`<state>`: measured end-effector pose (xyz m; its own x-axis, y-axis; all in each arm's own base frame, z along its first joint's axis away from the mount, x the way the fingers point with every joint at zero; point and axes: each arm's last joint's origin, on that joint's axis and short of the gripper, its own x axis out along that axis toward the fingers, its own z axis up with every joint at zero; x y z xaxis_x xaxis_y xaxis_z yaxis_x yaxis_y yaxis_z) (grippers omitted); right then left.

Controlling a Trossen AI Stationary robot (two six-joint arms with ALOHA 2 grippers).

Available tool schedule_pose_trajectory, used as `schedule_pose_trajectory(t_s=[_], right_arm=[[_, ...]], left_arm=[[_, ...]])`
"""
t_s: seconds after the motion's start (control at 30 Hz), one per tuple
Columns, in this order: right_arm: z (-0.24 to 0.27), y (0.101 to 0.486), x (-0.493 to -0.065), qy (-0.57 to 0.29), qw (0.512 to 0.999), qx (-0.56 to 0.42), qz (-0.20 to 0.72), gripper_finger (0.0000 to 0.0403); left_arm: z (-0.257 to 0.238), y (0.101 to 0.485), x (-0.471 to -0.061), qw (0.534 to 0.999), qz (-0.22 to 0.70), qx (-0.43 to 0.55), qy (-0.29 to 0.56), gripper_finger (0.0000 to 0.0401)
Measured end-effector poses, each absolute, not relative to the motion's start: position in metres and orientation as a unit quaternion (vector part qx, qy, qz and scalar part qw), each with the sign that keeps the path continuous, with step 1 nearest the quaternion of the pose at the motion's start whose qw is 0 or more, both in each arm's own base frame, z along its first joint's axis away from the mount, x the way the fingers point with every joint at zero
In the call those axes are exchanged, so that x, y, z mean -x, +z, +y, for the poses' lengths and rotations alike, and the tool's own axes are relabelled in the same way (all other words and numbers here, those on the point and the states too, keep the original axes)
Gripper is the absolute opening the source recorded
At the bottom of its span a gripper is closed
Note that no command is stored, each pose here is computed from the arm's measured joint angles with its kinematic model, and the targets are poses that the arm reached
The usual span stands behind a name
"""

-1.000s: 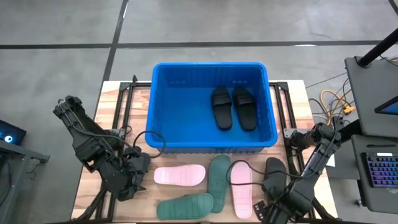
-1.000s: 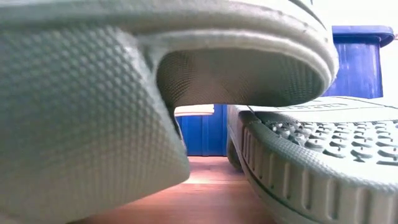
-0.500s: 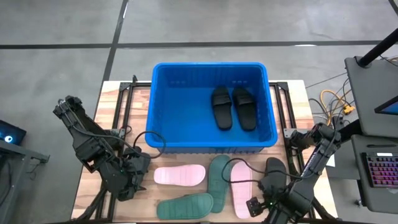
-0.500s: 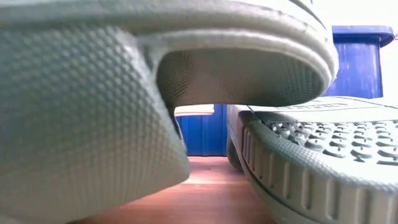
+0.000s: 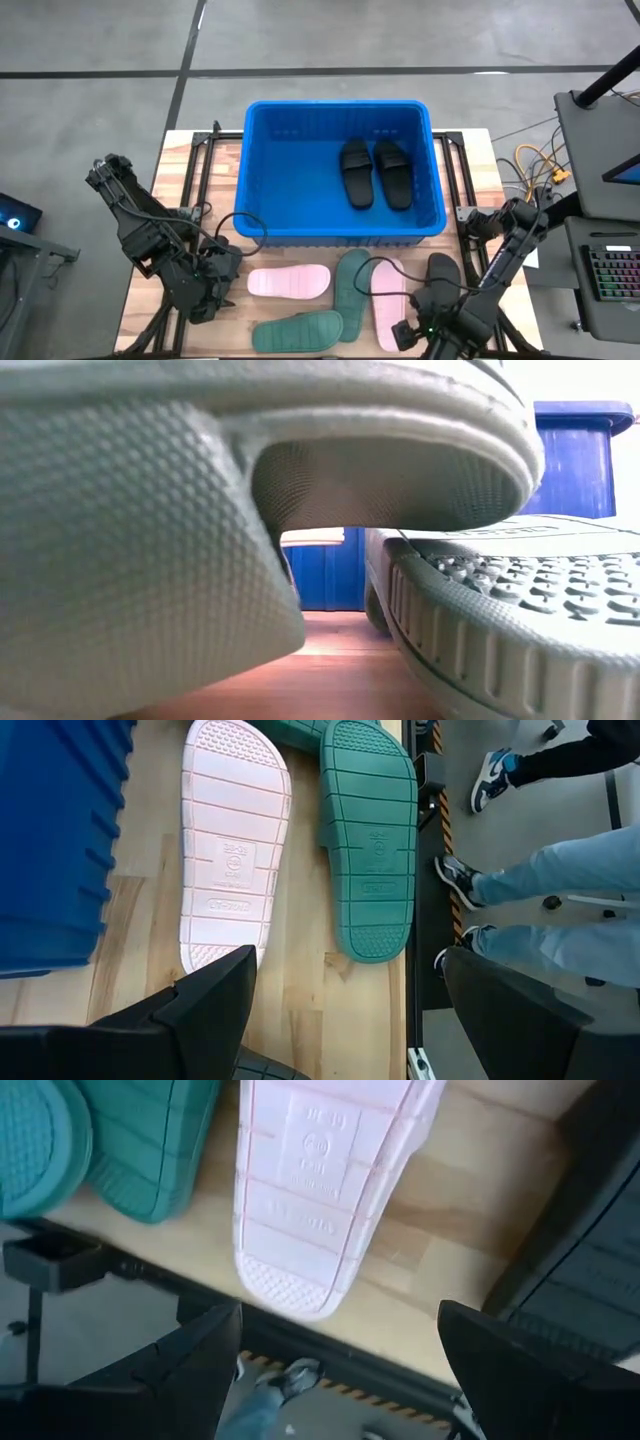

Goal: Pick and place slides into bin
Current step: Put the right green slide into the bin

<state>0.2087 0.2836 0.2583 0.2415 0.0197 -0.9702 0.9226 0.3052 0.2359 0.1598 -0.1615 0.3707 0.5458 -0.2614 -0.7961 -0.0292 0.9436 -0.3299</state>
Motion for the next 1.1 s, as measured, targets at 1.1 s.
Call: schedule_pose_trajectory(t_s=[1.1], right_arm=[[0.287, 0.229, -0.248, -0.220, 0.767, -0.516, 0.310, 0.0326]], left_arm=[[-0.188, 0.351, -0.188, 0.850, 0.462, 0.252, -0.019, 0.0306]])
